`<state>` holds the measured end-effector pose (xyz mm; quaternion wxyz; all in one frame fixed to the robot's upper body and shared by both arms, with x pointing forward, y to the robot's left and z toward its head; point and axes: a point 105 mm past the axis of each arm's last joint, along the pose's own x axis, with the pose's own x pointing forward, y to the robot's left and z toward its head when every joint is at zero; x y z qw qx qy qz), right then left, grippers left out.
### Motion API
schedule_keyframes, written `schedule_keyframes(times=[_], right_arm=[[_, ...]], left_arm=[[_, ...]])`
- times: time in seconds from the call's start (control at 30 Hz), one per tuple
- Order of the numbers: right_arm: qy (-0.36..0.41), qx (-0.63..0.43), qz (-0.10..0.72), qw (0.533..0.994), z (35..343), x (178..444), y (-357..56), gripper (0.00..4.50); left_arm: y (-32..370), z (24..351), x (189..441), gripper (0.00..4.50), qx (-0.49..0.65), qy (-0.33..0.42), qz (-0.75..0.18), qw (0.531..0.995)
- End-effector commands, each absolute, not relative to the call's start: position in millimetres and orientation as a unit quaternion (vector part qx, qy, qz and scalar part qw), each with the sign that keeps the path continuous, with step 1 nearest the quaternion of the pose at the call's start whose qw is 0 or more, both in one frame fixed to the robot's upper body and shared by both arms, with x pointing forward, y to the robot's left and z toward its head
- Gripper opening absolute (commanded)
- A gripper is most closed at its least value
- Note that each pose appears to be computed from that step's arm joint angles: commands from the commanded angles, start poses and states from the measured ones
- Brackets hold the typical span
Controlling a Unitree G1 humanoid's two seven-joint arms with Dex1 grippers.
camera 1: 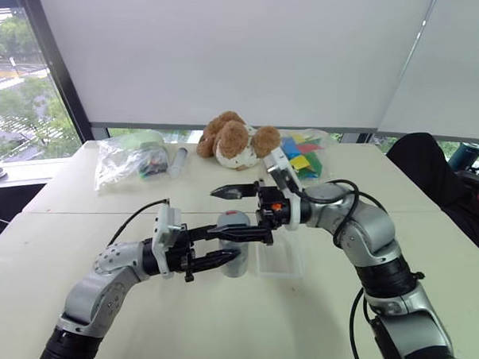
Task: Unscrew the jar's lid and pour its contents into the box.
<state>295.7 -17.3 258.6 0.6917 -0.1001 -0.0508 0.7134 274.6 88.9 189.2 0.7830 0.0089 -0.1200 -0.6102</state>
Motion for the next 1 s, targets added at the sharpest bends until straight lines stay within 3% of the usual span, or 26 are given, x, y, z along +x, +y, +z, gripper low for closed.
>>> schedule_keyframes(times=[0.03, 0.77, 1.0], right_arm=[[-0.071, -0.111, 0.702, 0.700, 270.7, 299.9, -19.6, 4.46], [-0.039, -0.090, 0.699, 0.708, 261.9, 299.2, -54.7, 4.46], [-0.055, -0.045, 0.737, 0.672, 274.6, 280.7, -56.5, 4.46]], left_arm=[[86.3, 199.3, 268.6, 2.03, 0.024, -0.147, -0.619, 0.772], [87.8, 200.9, 269.7, 2.03, 0.029, -0.147, -0.617, 0.772], [89.1, 200.3, 269.5, 2.03, 0.030, -0.145, -0.617, 0.773]])
